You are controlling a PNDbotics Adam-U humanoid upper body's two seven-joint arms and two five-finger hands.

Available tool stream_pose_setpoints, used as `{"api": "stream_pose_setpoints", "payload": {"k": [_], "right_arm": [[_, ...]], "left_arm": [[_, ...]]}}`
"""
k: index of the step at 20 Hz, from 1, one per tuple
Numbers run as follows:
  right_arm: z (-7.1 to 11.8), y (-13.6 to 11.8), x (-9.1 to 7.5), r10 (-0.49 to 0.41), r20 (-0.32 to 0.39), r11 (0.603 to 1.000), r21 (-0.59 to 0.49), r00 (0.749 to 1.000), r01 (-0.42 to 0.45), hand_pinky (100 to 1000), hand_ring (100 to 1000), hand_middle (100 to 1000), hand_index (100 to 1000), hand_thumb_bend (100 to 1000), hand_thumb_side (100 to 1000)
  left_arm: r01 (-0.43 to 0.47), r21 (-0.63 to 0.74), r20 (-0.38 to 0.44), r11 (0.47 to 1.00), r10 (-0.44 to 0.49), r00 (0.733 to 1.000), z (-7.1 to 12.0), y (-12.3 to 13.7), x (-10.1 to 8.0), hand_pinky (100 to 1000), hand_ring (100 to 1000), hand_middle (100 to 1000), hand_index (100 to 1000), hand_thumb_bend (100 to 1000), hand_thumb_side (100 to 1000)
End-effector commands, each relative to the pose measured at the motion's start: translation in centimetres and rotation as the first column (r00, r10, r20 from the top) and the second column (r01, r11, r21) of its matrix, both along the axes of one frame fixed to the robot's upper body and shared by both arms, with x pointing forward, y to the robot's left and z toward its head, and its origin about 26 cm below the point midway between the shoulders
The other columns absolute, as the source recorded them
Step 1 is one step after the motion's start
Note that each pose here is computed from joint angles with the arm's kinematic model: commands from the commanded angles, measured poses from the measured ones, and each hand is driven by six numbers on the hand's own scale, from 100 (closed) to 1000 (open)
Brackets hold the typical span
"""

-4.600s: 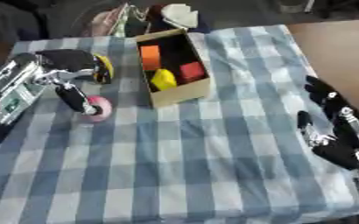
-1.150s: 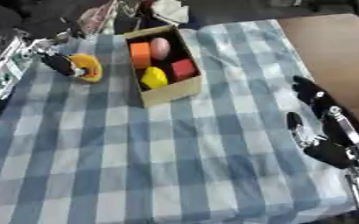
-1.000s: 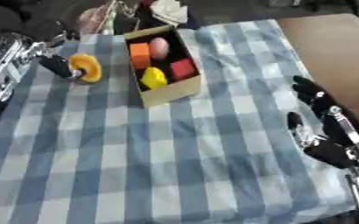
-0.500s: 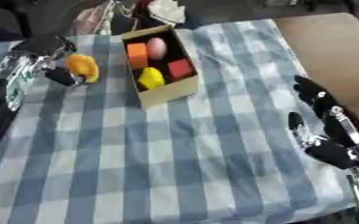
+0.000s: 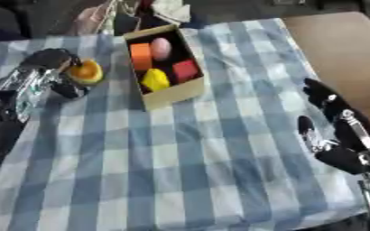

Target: Pick up objects on the table and place them in the box.

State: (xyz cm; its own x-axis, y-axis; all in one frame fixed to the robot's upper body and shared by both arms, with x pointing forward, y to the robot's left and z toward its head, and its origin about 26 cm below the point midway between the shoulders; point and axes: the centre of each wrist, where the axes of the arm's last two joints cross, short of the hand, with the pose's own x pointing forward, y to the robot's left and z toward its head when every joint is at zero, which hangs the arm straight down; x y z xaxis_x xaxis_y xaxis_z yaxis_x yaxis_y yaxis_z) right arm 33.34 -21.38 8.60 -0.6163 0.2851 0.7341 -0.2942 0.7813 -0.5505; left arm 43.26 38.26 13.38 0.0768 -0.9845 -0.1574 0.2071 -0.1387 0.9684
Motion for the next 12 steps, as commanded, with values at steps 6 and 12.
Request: {"api": "stream_pose_setpoints", "payload": {"k": [6, 12], "right_arm": [[0.7, 0.0, 0.2, 0.006, 0.022, 1.0, 0.003, 1.0, -0.007, 1000, 1000, 1000, 1000, 100, 410], [0.7, 0.0, 0.2, 0.008, 0.021, 1.0, 0.003, 1.0, -0.008, 1000, 1000, 1000, 1000, 100, 411]], "left_arm": [[0.027, 0.024, 0.073, 0.999, -0.029, 0.997, 1.3, 0.3, -0.1, 576, 473, 472, 652, 308, 158], [0.059, 0.005, 0.078, 0.998, -0.059, 0.995, 2.0, -0.1, -0.1, 687, 626, 673, 801, 428, 199]]}}
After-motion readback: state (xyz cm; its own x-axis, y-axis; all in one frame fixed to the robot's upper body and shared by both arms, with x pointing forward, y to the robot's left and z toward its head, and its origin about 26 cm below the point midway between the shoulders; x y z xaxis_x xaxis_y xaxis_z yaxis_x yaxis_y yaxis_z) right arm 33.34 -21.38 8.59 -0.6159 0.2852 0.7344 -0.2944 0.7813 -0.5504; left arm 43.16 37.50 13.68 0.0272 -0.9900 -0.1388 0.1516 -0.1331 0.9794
